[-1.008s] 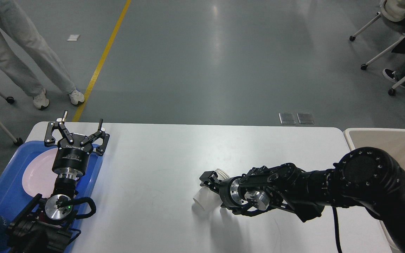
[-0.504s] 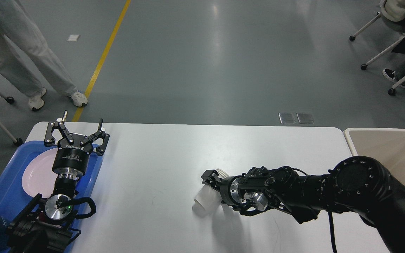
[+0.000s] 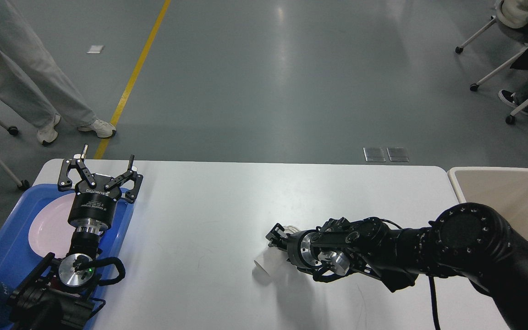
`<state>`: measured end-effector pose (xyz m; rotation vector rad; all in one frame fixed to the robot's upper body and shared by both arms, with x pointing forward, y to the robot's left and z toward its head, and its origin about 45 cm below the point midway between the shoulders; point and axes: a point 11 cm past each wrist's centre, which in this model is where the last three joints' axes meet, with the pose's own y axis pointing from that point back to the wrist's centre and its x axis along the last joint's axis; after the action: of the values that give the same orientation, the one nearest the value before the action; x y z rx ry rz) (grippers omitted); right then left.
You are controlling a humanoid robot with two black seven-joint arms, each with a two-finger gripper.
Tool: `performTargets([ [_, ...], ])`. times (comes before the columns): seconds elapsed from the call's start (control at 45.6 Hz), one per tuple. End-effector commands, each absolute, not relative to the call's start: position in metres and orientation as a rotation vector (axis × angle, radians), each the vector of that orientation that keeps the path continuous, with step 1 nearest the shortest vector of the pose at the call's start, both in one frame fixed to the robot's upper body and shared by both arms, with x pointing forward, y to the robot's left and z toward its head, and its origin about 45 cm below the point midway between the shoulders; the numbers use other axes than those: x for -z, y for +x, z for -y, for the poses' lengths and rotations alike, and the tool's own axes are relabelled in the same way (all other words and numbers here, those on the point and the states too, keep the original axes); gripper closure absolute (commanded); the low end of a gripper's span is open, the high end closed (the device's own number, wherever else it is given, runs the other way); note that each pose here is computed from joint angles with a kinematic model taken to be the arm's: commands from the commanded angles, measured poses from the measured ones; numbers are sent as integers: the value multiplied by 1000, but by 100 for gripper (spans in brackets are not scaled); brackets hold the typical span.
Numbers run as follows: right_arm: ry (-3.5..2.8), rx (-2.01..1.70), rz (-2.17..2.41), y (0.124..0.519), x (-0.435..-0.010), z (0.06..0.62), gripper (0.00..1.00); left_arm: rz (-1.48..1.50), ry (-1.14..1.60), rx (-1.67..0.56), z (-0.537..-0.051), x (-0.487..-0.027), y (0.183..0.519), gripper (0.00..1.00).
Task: Tidy desktop
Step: 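Grasp the white paper cup with the right gripper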
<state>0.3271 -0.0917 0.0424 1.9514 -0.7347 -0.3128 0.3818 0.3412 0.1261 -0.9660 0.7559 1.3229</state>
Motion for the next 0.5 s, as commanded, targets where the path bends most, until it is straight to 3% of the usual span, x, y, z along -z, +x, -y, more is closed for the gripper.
performTargets([
  [0.0, 1956, 317, 713, 324, -45, 90, 88, -756, -967, -1323, -341, -126, 382, 4],
  [0.131, 1955, 311, 718, 329, -52, 95, 100, -756, -966, -1323, -341, -126, 382, 4],
  [0.482, 1946, 300, 689, 335, -76, 105, 100, -756, -966, -1323, -341, -126, 382, 4],
])
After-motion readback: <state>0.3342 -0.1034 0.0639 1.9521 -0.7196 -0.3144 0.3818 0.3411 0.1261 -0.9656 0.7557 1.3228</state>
